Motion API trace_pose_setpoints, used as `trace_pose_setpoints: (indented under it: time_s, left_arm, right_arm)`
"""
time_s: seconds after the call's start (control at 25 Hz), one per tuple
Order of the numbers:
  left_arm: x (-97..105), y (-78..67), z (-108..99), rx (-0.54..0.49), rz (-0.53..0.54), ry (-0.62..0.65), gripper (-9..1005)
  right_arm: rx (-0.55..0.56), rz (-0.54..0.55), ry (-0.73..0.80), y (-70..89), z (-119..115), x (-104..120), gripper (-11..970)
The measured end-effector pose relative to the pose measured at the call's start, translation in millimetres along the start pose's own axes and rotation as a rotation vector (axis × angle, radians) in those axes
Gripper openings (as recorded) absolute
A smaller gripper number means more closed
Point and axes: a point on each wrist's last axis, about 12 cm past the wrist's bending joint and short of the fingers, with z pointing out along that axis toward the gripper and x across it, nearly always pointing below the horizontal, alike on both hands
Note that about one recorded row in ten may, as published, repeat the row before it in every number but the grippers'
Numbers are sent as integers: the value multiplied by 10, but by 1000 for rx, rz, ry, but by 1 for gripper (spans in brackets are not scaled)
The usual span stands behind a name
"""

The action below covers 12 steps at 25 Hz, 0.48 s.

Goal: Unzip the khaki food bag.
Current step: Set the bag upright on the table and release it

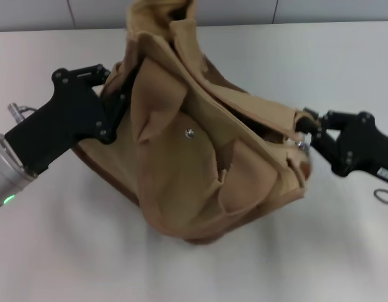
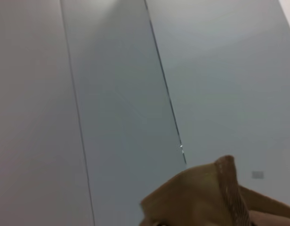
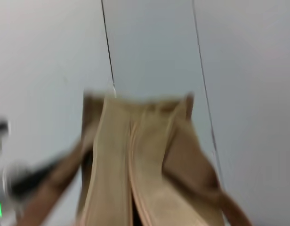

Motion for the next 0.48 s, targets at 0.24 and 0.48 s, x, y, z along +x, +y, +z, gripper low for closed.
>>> trace_pose_setpoints:
  time_s: [0.24, 0.48]
  left_arm:
    - [78, -94, -169, -61, -63, 35, 113]
    - [165, -194, -339, -143, -126, 76, 133]
  right_arm:
    - [-74, 98, -25, -211, 278, -310, 112]
    - [-53, 142, -34, -366, 528, -456, 136]
